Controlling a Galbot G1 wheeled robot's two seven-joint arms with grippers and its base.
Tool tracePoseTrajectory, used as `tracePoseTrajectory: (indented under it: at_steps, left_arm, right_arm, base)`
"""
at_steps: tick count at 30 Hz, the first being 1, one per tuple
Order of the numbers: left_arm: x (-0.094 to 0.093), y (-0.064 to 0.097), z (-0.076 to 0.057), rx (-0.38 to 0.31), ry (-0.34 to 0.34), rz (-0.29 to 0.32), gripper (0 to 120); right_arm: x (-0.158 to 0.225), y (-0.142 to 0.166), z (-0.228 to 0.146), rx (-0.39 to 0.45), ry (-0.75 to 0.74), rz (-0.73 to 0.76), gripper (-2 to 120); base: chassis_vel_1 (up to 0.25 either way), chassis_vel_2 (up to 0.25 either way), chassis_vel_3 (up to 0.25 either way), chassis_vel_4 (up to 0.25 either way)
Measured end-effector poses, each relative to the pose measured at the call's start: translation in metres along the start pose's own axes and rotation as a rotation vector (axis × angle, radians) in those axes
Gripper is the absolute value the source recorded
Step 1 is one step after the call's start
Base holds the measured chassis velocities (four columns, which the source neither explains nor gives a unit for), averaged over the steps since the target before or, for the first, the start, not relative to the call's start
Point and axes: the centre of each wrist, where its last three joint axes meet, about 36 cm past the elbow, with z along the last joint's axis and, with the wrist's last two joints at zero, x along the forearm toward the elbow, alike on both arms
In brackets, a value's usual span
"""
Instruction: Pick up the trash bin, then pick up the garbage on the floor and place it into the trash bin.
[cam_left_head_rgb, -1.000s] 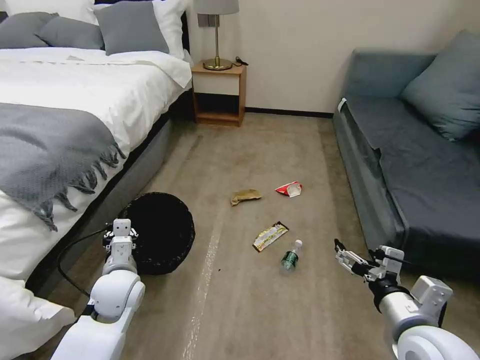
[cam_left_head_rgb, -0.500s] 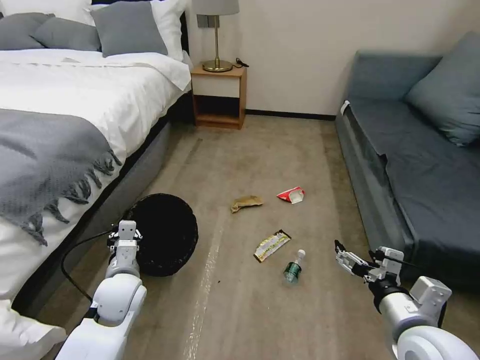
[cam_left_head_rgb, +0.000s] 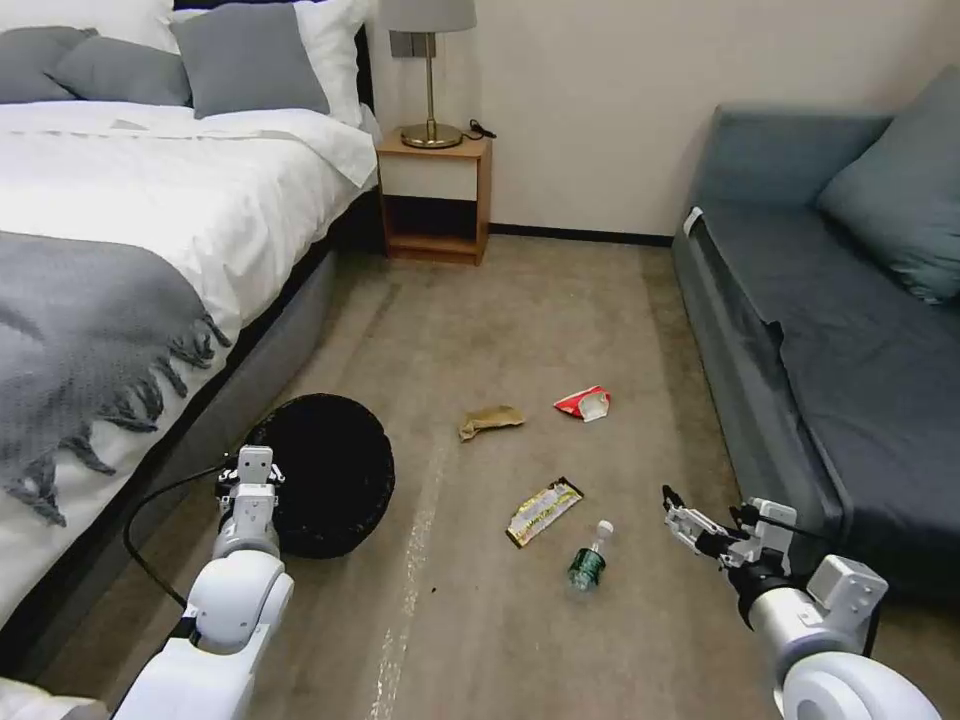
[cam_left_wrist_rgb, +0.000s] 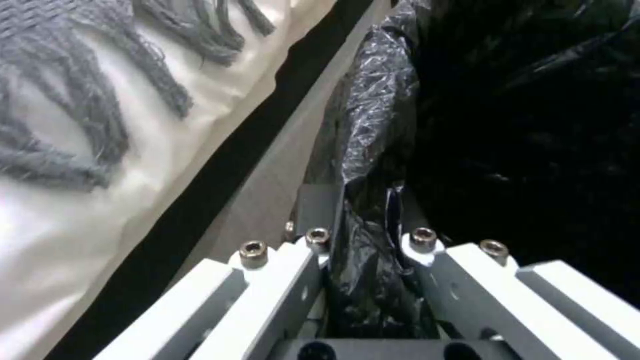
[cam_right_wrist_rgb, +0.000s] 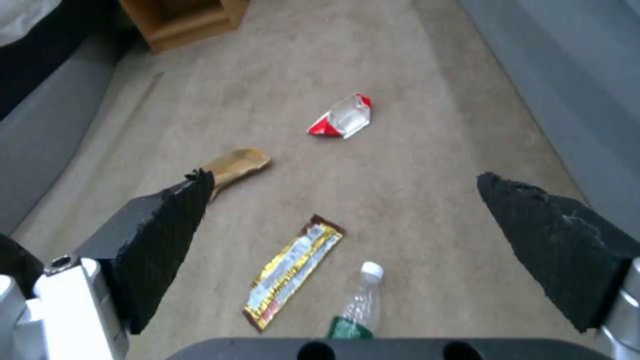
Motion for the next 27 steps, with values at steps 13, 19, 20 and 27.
tracePoseTrajectory:
  at_steps: [13, 19, 20, 27]
  left_arm:
    - [0.000, -0.004, 0.004, 0.003, 0.003, 0.005, 4]
    - [0.000, -0.004, 0.005, 0.004, 0.000, 0.006, 4]
    - [0.000, -0.005, 0.006, 0.004, 0.000, 0.007, 4]
    - [-0.002, -0.006, 0.007, 0.006, 0.002, 0.005, 4]
  right_arm:
    - [-0.002, -0.003, 0.009, 0.002, 0.020, 0.016, 100]
    - [-0.006, -0.005, 0.014, 0.009, 0.036, 0.025, 100]
    - [-0.007, -0.005, 0.015, 0.012, 0.042, 0.028, 100]
    - [-0.016, -0.008, 0.025, 0.029, 0.077, 0.043, 100]
  base:
    - [-0.090, 0.087, 0.083, -0.093]
    - [-0.067, 0.068, 0.078, -0.069]
    - [-0.061, 0.071, 0.087, -0.071]
    - [-0.046, 0.072, 0.058, -0.067]
